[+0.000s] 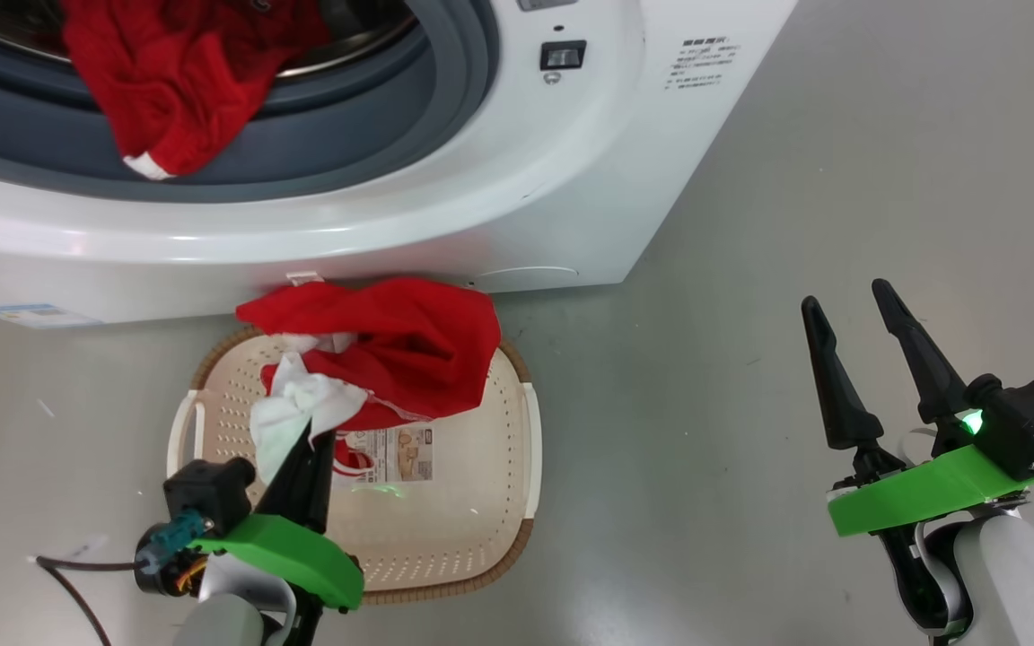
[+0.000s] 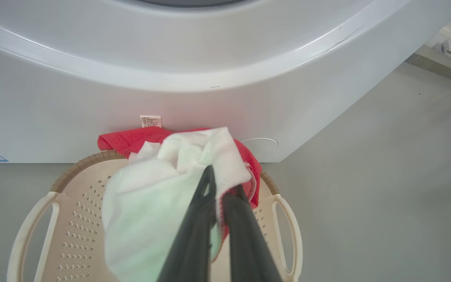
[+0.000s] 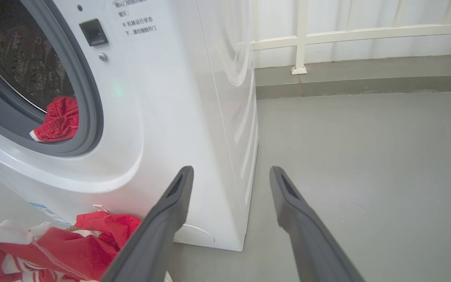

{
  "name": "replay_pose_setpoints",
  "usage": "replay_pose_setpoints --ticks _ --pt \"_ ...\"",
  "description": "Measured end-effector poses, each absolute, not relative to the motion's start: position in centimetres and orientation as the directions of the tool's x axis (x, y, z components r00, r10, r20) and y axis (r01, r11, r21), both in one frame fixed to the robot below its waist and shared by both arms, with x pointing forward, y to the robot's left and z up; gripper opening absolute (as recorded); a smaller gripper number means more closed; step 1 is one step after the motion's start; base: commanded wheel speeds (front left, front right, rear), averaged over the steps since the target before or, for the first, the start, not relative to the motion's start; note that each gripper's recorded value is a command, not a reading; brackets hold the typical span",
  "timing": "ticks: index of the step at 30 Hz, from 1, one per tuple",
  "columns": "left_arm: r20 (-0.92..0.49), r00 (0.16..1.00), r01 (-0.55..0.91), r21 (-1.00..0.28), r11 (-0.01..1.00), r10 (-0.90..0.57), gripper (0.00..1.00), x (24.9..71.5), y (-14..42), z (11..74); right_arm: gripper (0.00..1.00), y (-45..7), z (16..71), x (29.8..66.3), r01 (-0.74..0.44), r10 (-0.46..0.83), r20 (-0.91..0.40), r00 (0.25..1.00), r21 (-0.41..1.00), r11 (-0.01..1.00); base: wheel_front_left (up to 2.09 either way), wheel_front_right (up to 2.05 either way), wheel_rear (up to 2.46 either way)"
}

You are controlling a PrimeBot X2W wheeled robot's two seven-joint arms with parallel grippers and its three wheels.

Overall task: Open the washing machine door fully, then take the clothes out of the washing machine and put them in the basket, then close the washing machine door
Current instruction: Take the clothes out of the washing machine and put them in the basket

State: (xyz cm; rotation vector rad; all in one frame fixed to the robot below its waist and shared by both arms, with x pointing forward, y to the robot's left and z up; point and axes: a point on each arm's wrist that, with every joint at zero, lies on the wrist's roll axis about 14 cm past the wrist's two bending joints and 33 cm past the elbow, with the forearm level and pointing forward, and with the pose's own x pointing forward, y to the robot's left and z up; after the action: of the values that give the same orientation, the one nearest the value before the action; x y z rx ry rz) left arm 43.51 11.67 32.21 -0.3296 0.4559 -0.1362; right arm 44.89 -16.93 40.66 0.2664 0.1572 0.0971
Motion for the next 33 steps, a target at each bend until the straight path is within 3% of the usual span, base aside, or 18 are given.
replay_pose_setpoints --ticks 14,27,28,29,31,32,33 --pt "-0.622 0.737 0.069 -0.32 0.945 -0.264 0.0 40.9 9.9 25.2 1.0 -17.6 38.9 45.5 -0.05 0.1 -0.177 0.979 0.263 0.963 0.0 0.0 0.0" --pt "-0.714 0.647 0.075 -0.289 0.954 -0.267 0.0 42.5 9.9 21.2 1.0 -18.2 36.8 46.6 -0.032 0.086 -0.207 0.974 0.254 0.967 0.0 0.0 0.0" --pt "-0.719 0.642 0.073 -0.287 0.955 -0.265 0.03 42.7 10.0 20.9 1.0 -18.3 36.8 46.8 -0.03 0.084 -0.207 0.975 0.252 0.967 0.0 0.0 0.0" --pt "-0.722 0.639 0.074 -0.285 0.956 -0.264 0.2 42.9 10.1 20.6 1.0 -18.4 36.6 46.8 -0.027 0.082 -0.209 0.975 0.251 0.968 0.0 0.0 0.0" --pt "-0.727 0.633 0.074 -0.284 0.956 -0.265 0.35 43.2 10.0 20.2 1.0 -18.6 36.2 46.7 -0.019 0.075 -0.22 0.973 0.249 0.968 0.0 0.0 0.0" --pt "-0.728 0.631 0.07 -0.289 0.955 -0.267 0.48 43.3 9.9 20.0 1.0 -18.7 36.0 46.6 -0.015 0.072 -0.225 0.972 0.247 0.969 0.0 0.0 0.0" --pt "-0.73 0.629 0.068 -0.292 0.954 -0.269 0.79 43.4 9.8 19.8 1.0 -18.8 35.8 46.6 -0.011 0.069 -0.23 0.971 0.245 0.969 0.0 0.0 0.0"
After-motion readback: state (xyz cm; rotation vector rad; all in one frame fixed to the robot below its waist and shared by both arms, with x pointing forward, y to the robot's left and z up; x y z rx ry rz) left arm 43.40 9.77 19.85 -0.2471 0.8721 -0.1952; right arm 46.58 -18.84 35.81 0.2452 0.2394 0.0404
